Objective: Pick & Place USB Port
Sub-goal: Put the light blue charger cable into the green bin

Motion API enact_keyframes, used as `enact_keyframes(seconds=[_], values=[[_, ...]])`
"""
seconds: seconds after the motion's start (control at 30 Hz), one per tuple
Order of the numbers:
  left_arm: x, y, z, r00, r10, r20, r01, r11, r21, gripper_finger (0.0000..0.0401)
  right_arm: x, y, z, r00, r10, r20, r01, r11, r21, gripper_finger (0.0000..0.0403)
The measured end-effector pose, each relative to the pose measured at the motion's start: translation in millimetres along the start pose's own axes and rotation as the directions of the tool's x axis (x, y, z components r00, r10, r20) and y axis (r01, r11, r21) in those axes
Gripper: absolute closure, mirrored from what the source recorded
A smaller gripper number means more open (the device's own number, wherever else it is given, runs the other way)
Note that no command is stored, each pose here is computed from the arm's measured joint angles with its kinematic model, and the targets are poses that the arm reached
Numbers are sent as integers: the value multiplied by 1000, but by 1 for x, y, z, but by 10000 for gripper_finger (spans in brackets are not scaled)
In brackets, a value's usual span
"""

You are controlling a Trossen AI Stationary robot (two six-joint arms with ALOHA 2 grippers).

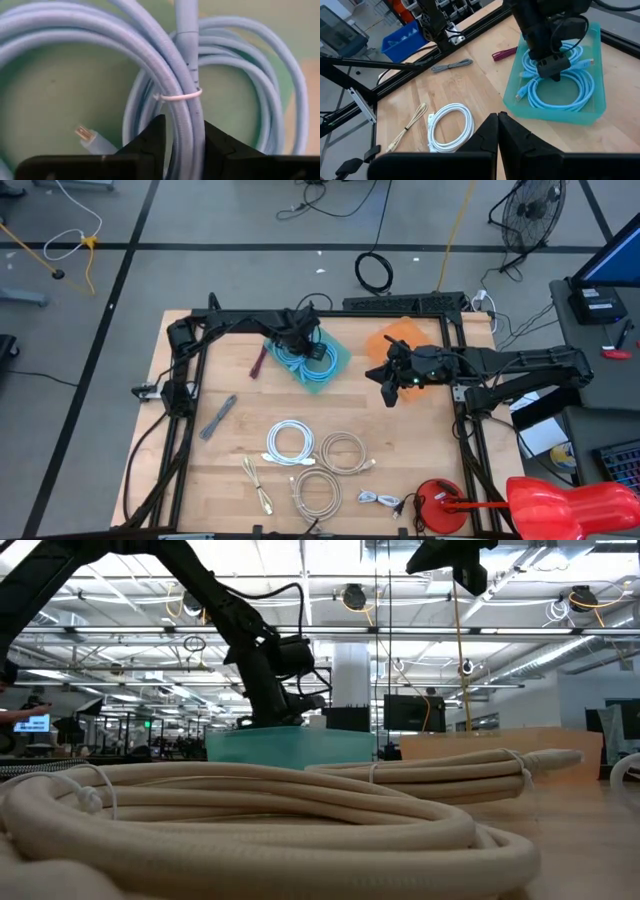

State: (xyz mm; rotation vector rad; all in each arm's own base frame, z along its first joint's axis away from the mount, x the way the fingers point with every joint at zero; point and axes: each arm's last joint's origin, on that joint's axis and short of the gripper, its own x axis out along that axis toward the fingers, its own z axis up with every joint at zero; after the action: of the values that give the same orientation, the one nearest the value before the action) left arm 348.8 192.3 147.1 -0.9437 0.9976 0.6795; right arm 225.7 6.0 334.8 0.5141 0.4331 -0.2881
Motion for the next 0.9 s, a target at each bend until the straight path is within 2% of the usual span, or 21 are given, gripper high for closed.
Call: enact_keyframes(seconds=[0.17,0.27,0.4,0.5,0.57,0.7,0.9], values=[[-9,-8,8,999,-37,-6,37,999,34,343,0,0,0,1000,1,-3,-1,1000,-1,403],[-19,-14,13,1000,-24,-16,26,996,83,354,0,0,0,1000,1,-3,-1,1000,-2,403],[-30,-19,18,1000,5,-21,-2,991,135,342,0,0,0,1000,1,-3,-1,1000,-6,403],[-32,-16,19,999,21,-33,-17,992,128,319,0,0,0,1000,0,-6,0,1000,-10,403],[-33,-12,18,996,71,-45,-65,991,115,311,0,0,-1,1000,-1,-7,0,1000,-13,403],[-32,-7,14,989,137,-52,-129,983,131,313,-4,-1,0,1000,-3,-5,3,1000,-13,403],[-32,-7,14,989,133,-61,-123,981,152,328,-8,-1,1,1000,1,6,-1,1000,-17,403]])
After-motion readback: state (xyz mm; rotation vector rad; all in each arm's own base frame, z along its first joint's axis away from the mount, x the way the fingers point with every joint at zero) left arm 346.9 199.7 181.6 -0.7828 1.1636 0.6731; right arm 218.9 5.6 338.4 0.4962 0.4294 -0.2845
